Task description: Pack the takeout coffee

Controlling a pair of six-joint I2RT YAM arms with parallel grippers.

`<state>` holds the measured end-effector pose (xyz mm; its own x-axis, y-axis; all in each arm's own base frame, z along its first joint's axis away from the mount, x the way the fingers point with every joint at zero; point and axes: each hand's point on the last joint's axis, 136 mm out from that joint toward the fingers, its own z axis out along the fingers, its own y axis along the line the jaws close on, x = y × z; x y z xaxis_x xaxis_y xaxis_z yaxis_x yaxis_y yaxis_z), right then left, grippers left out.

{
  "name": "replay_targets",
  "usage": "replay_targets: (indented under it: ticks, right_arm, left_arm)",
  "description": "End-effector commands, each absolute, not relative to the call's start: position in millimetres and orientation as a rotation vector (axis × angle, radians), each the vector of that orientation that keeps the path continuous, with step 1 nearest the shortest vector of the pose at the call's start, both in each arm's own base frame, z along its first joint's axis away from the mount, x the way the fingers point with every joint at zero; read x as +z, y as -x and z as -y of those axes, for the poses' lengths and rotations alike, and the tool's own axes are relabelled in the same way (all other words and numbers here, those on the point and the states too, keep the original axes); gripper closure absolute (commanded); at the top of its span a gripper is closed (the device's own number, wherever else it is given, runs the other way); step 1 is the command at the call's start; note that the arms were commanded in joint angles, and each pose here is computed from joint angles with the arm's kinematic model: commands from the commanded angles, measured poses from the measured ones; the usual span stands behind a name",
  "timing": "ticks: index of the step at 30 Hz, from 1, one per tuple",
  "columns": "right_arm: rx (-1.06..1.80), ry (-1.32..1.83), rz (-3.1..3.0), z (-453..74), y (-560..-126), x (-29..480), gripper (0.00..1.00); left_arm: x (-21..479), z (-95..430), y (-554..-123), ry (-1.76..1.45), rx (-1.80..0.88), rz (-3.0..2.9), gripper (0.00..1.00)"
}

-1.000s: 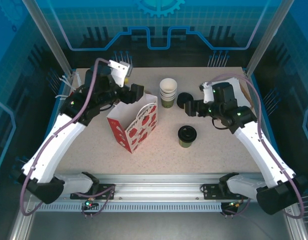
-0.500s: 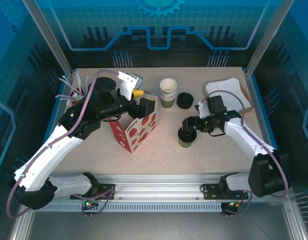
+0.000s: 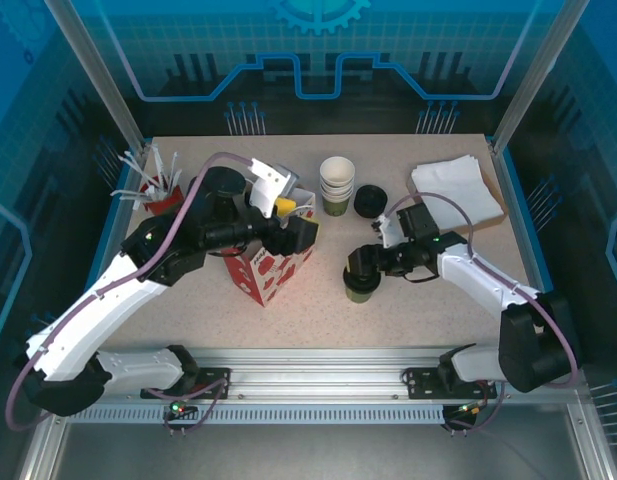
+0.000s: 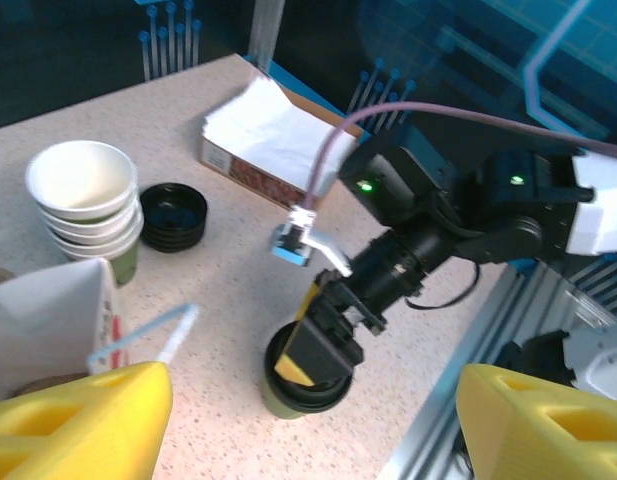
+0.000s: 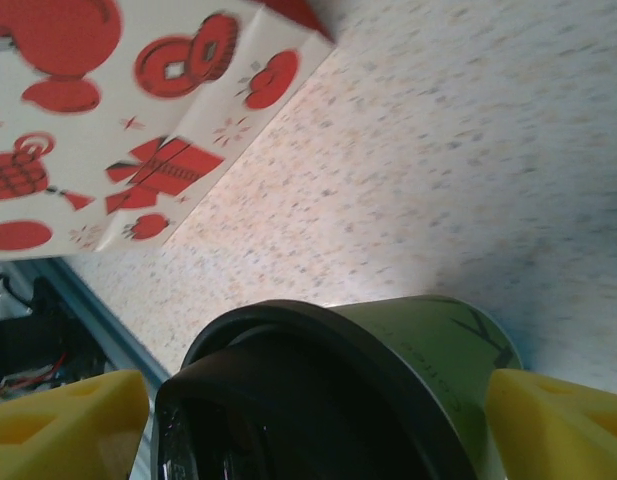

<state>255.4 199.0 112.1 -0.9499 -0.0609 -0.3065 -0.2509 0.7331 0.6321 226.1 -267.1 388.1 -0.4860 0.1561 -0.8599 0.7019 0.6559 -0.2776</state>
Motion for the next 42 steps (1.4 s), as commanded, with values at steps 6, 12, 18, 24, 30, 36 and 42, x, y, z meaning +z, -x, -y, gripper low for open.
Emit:
replay_targets:
  ticks: [6,12,18,24,30,36,42]
  right_arm:
    - [1.161,0.308,-2.635,-237.4,-241.6,125.2,0.10]
    - [1.093,0.141,-2.528,-182.3,-279.6,161.0,0.09]
    - [0.829,-0.114,-2.426,-103.0,-316.3,186.3,0.09]
    - [0.664,-0.135,-2.424,-78.9,-309.8,185.7,0.09]
    - [0.611,-0.125,-2.434,-72.9,-305.1,180.9,0.08]
    - [0.612,-0.115,-2.437,-73.4,-303.6,178.4,0.08]
    - [0.612,-0.118,-2.441,-73.0,-303.1,176.0,0.08]
  left_arm:
    - [362.7,292.6,-184.2,-0.950,-0.714,-2.059,0.24]
    - [313.4,304.1,-165.4,-1.165,-0.593,-2.176,0.23]
    - [258.3,317.8,-175.1,-1.348,-0.395,-2.334,0.21]
    - [215.6,336.2,-186.3,-1.497,-0.262,-2.452,0.17]
    - [182.4,345.9,-198.0,-1.597,-0.176,-2.534,0.14]
    - [168.3,347.9,-212.4,-1.589,-0.152,-2.576,0.12]
    - [158.8,349.6,-218.0,-1.599,-0.154,-2.605,0.11]
